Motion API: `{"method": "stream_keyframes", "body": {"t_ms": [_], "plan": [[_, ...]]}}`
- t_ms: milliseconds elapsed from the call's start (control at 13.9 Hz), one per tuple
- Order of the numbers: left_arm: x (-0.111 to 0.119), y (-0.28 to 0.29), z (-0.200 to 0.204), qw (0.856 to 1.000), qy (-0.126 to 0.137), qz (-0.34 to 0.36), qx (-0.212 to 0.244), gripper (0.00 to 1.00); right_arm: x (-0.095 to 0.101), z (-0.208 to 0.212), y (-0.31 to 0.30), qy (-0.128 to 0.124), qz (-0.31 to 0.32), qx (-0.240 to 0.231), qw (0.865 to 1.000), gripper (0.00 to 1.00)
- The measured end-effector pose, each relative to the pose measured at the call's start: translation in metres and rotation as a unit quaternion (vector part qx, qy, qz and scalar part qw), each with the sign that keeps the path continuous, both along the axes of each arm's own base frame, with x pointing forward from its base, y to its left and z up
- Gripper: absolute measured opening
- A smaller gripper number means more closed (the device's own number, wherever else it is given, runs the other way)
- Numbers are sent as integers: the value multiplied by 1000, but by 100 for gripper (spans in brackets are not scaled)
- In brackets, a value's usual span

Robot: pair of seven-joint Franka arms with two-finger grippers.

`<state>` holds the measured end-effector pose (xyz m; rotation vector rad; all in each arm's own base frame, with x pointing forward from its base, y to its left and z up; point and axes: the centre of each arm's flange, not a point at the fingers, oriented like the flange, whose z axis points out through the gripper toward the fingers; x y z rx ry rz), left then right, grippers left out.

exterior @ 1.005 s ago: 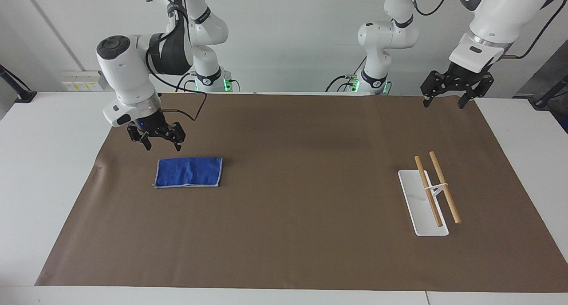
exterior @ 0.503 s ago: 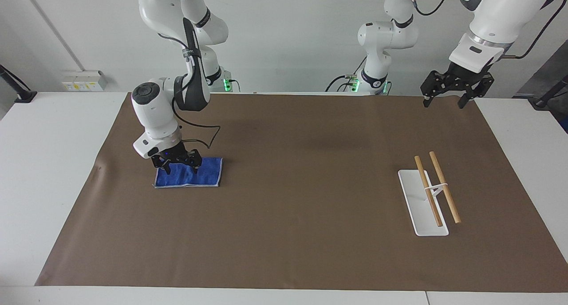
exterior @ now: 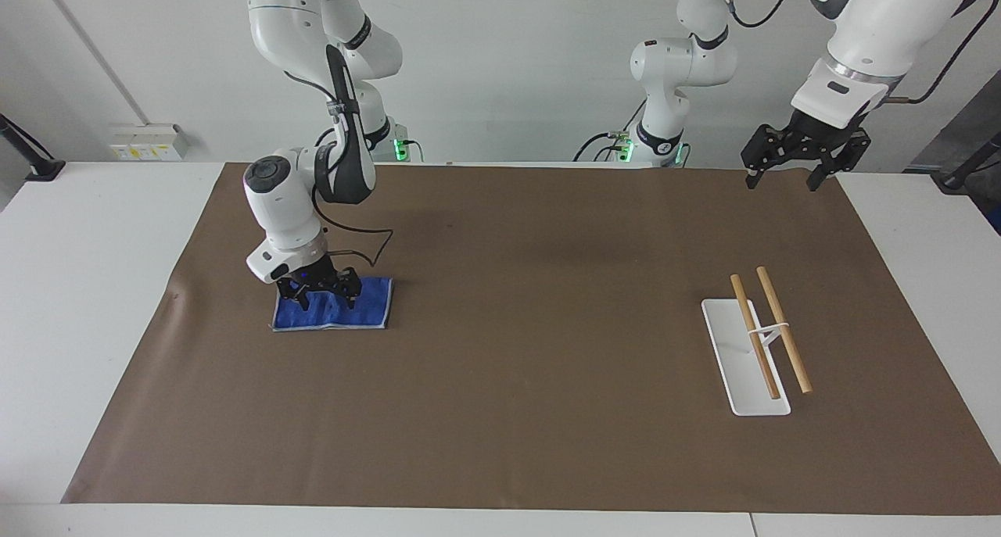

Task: Right arm passes towel to left arm to hang
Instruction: 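Reach the right gripper down to the blue towel and grasp it, then lift the towel with the right gripper while the left gripper reaches in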

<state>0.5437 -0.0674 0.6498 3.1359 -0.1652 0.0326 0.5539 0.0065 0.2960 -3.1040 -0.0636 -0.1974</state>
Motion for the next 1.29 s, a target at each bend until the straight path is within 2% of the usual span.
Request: {"method": "stream_keyframes", "body": {"t_ms": [287, 574, 646, 1005, 1149, 1292], "plan": [[0, 0, 0, 1000, 0, 0, 0, 100, -5, -8, -7, 5, 11, 0, 1000, 100], [0, 0, 0, 1000, 0, 0, 0, 100, -12, -20, -8, -5, 20, -4, 1000, 100], [0, 0, 0, 1000, 0, 0, 0, 100, -11, -19, -8, -8, 20, -4, 1000, 93], [0, 0, 0, 1000, 0, 0, 0, 100, -10, -13, -8, -14, 17, -3, 1000, 34], [0, 0, 0, 1000, 0, 0, 0, 100, -8, -11, -6, -14, 17, -2, 1000, 15], [0, 0, 0, 1000, 0, 0, 0, 100, -1, -2, -3, 5, 18, 2, 1000, 11]]}}
